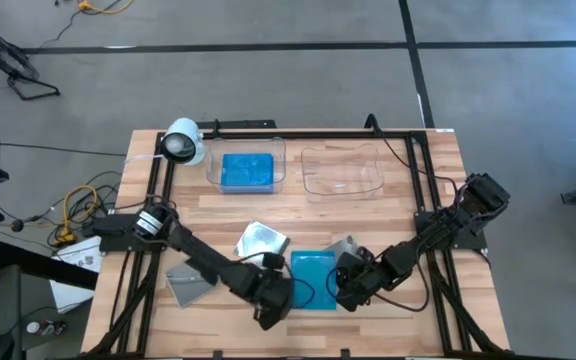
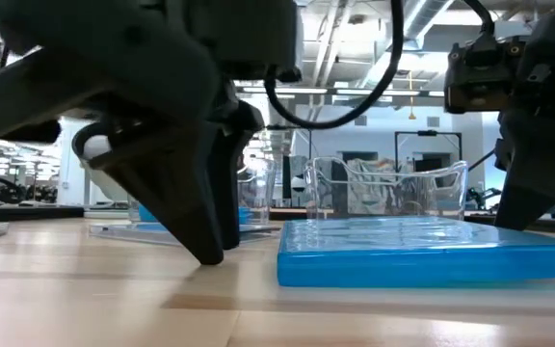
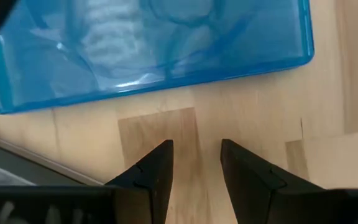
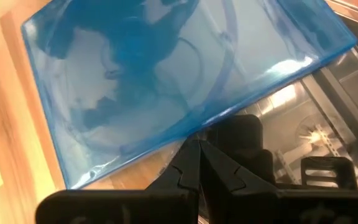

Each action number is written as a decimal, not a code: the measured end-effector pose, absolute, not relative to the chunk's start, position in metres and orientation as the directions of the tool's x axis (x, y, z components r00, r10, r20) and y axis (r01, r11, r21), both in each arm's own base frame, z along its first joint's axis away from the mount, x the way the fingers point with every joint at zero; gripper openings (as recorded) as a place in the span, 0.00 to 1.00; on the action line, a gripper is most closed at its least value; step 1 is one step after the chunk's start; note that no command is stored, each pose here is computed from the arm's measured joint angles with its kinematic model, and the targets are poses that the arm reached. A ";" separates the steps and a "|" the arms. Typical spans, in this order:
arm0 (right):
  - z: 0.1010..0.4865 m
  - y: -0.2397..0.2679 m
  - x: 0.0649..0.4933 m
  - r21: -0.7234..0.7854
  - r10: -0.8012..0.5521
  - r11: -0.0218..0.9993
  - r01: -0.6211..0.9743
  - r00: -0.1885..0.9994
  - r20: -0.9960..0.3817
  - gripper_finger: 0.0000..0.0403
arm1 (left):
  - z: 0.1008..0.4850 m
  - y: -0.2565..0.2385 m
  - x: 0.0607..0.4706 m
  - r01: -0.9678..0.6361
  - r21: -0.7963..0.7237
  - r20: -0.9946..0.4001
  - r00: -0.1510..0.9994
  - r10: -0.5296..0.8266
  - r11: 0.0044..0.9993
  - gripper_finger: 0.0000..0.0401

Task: Pick & place jewel cases by type
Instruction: Put the blue cd case into the left transparent bin

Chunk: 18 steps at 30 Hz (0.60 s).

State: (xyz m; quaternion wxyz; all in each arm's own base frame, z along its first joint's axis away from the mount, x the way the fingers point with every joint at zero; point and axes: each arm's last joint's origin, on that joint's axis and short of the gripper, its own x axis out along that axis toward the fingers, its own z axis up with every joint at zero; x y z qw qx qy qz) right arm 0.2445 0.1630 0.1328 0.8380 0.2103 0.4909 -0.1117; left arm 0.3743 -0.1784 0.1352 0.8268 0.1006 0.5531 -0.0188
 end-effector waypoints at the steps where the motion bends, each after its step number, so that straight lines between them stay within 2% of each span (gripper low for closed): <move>1: 0.133 0.163 0.245 0.243 0.022 0.890 0.385 0.497 -0.868 0.00 | 0.135 -0.175 0.376 0.134 0.126 -0.922 0.382 0.066 0.983 0.32; 6: 0.133 0.164 0.246 0.238 0.027 0.902 0.360 0.504 -0.864 0.00 | 0.135 -0.166 0.381 0.123 0.090 -0.928 0.372 0.038 0.988 0.32; 18: 0.133 0.163 0.245 0.207 0.006 0.918 0.339 0.510 -0.860 0.00 | 0.135 -0.148 0.398 0.120 0.066 -0.896 0.443 0.007 0.991 0.32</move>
